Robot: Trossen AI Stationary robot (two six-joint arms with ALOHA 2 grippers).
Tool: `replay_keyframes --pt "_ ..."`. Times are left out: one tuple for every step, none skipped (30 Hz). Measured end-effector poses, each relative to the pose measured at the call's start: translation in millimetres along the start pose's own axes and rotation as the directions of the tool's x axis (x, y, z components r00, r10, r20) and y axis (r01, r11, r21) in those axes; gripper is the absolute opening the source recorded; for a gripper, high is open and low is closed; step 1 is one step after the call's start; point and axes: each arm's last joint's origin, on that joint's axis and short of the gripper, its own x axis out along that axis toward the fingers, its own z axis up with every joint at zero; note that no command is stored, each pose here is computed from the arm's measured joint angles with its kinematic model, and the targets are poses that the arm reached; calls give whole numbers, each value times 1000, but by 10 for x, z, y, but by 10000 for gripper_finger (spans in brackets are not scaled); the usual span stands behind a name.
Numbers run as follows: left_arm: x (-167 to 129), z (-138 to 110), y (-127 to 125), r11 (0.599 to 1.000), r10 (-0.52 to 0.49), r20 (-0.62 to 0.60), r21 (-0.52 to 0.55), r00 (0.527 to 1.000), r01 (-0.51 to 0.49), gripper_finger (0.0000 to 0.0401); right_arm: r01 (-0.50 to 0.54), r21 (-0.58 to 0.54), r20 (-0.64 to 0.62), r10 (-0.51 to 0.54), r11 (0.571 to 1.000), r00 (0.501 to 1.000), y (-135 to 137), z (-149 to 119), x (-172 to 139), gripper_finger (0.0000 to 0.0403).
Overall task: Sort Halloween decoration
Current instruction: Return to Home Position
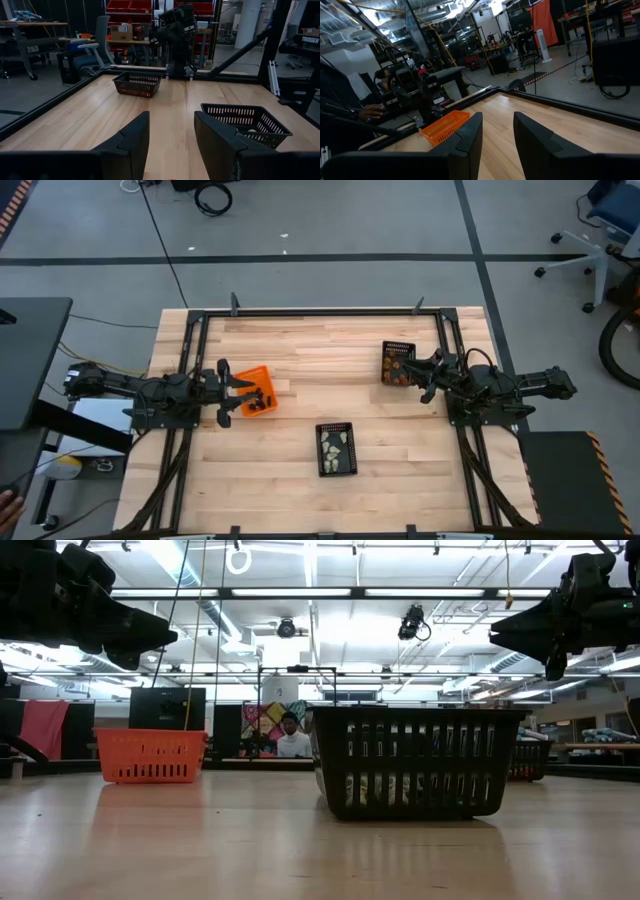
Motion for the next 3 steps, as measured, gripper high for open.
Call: replay_keyframes --pt "0 0 0 1000 0 0 0 1000 0 162 0 0 0 0 1000 1000 0 0 0 115" --pt "0 0 0 1000 0 0 0 1000 0 162 0 0 0 0 1000 1000 0 0 0 115" --pt "0 0 0 1000 0 0 0 1000 0 162 0 0 0 0 1000 1000 0 0 0 115"
